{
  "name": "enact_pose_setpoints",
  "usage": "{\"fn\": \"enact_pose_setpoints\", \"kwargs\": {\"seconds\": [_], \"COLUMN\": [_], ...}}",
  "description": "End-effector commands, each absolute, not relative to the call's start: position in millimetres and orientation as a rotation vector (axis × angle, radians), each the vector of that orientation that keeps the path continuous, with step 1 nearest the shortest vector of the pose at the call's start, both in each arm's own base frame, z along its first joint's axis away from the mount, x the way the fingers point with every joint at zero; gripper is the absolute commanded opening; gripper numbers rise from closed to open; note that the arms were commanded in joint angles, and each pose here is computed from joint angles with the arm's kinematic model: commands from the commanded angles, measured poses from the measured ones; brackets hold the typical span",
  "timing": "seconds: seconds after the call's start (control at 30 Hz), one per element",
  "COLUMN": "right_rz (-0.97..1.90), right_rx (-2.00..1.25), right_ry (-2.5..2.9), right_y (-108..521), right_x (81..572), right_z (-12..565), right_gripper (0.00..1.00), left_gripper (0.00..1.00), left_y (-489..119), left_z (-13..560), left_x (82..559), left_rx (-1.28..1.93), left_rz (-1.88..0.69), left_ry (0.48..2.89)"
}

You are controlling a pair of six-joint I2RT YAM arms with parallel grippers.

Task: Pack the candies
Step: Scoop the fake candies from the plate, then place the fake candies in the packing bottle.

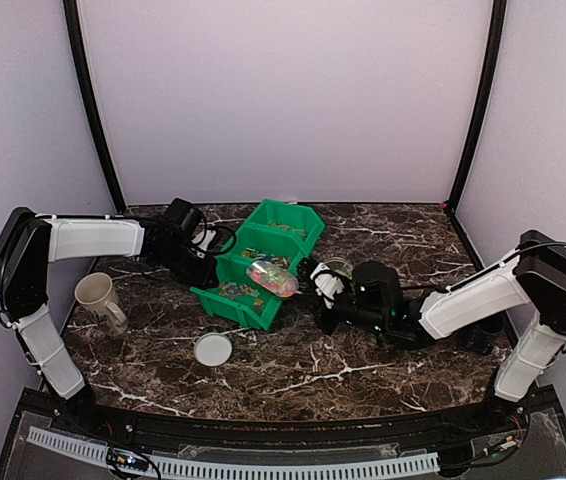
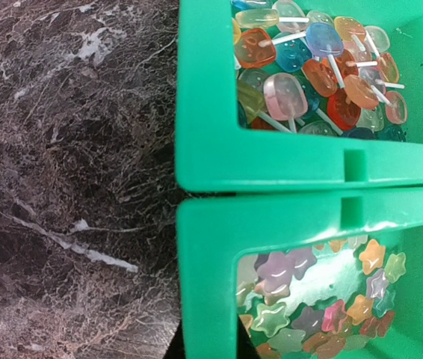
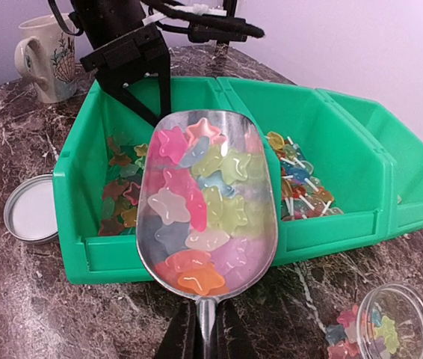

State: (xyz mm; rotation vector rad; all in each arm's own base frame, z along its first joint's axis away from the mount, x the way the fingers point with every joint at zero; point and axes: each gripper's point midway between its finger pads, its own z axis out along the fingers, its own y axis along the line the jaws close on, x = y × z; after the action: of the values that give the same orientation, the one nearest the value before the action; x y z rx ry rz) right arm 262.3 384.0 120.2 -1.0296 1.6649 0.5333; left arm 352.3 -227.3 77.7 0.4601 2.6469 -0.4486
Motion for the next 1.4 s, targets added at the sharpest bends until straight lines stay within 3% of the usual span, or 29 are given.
{"fn": "enact_pose_setpoints", "kwargs": {"seconds": [0.0,0.33,0.8,1.37], "right_rz": [0.551,0.344,0.056,-0.083], "right_rx": [-0.869,-0.707,-0.543,-0.587], "right_ry": [1.512,1.546,1.791,2.059], "right_y": [375,320,222,216], "right_x": [271,286,298,303], "right_z": [178,202,181,150], "right_gripper": [0.00,0.00,0.00,0.00], "left_gripper": [0.00,0.00,0.00,0.00], "left_y": [-253,-255,-256,-256], "left_z": [149,151,149,150], "left_x": [386,385,384,385], "left_rx": [0.452,0.455,0.452,0.452], "left_rz": [-0.585,-0.595,-0.606,-0.612], "left_ry": [2.390,2.388,2.393,2.394]}}
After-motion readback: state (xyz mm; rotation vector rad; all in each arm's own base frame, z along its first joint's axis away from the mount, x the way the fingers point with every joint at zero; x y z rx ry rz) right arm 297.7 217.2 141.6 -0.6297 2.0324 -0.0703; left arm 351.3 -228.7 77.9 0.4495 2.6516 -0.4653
